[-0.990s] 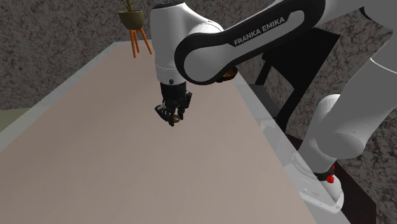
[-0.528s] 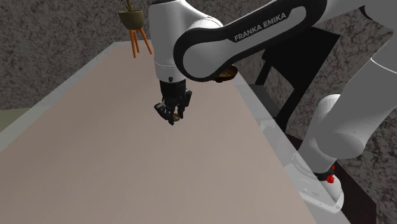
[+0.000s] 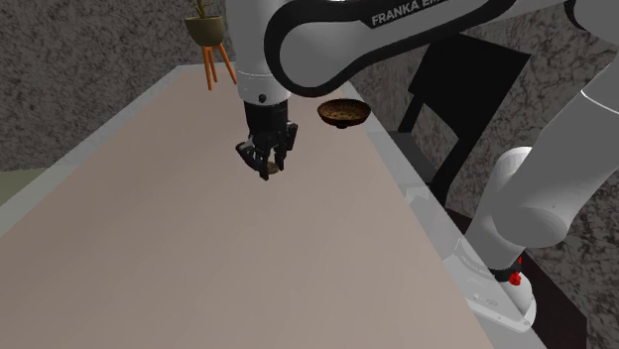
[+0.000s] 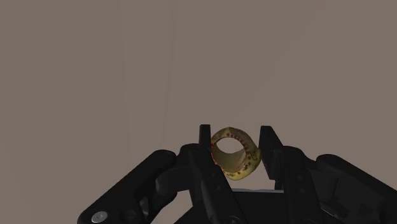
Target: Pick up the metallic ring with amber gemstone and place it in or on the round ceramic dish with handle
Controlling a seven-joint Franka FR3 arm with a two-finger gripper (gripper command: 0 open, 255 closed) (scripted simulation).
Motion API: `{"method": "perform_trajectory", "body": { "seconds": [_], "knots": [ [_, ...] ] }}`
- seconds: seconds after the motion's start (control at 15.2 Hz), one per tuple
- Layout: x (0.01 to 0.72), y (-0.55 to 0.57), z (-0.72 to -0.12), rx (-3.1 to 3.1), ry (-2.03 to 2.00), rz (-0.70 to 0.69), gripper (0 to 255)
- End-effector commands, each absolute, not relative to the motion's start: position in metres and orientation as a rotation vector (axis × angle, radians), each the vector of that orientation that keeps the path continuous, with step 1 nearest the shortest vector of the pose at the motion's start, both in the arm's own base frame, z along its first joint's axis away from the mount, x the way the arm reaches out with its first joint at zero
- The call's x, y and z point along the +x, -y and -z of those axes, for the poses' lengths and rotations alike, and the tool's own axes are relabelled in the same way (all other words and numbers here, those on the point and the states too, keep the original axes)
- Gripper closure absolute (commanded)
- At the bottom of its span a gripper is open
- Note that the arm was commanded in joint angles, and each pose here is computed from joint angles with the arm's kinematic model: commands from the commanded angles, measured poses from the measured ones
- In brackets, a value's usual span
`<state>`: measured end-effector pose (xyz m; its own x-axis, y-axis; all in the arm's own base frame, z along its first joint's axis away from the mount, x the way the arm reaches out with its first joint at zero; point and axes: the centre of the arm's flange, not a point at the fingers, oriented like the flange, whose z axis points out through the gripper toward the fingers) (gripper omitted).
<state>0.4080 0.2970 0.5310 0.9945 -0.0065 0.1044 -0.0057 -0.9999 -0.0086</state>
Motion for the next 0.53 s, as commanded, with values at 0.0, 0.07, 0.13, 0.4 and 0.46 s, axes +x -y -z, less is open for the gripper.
{"method": "perform_trajectory", "body": {
  "seconds": [0.0,0.07,0.13,0.4,0.46],
  "knots": [
    [0.408,-0.297,-0.543,-3.129,-0.009,0.163,255],
    [0.408,-0.297,-0.548,-3.129,-0.009,0.163,255],
    [0.408,-0.297,-0.553,-3.129,-0.009,0.163,255],
    [0.408,-0.297,-0.574,-3.129,-0.009,0.163,255],
    [0.408,-0.297,-0.58,-3.129,-0.009,0.163,255]
  ]
}}
